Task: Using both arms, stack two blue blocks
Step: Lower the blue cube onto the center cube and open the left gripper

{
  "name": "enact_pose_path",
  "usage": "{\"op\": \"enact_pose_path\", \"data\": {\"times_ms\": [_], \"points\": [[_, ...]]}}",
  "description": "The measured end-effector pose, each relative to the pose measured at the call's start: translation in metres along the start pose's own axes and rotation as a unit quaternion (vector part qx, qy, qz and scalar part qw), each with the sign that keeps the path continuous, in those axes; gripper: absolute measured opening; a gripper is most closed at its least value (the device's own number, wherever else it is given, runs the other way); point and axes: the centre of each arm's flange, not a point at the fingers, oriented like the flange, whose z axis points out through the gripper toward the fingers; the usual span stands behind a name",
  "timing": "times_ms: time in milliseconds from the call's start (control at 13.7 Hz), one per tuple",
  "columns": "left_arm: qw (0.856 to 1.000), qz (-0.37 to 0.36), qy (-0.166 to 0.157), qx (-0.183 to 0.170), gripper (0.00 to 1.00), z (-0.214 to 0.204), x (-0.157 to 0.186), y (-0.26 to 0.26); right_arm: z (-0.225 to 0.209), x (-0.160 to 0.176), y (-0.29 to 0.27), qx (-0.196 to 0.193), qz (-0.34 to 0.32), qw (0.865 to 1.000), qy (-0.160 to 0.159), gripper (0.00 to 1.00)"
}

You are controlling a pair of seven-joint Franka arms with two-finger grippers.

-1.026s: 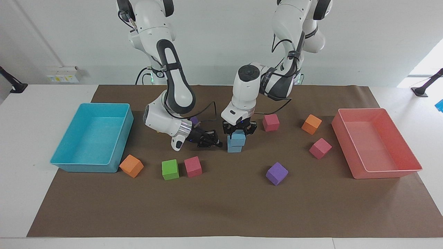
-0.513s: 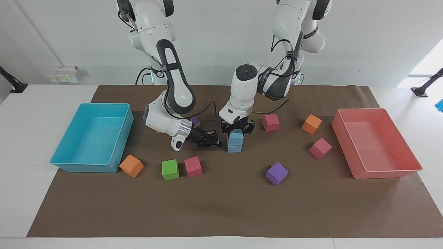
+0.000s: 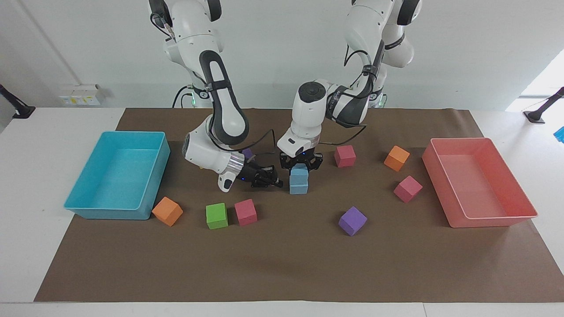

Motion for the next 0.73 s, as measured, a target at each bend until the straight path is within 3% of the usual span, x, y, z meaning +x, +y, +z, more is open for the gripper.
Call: {"op": "enact_pose_path", "data": {"times_ms": [513, 586, 733], "points": [[1.000, -0.001, 0.006, -0.004, 0.57, -0.0007, 0.0016, -0.0001, 0.0001, -0.0001, 0.0001, 0.000, 0.000, 1.000, 0.000, 0.01], [1.000, -0.001, 0.007, -0.005, 0.63, -0.0008, 0.0019, -0.0002, 0.0001, -0.0001, 0.0002, 0.000, 0.000, 1.000, 0.000, 0.01], [1.000, -0.002, 0.008, -0.005, 0.85, -0.0009, 0.0026, -0.0009, 0.0001, -0.0002, 0.0002, 0.000, 0.000, 1.000, 0.000, 0.01]]}}
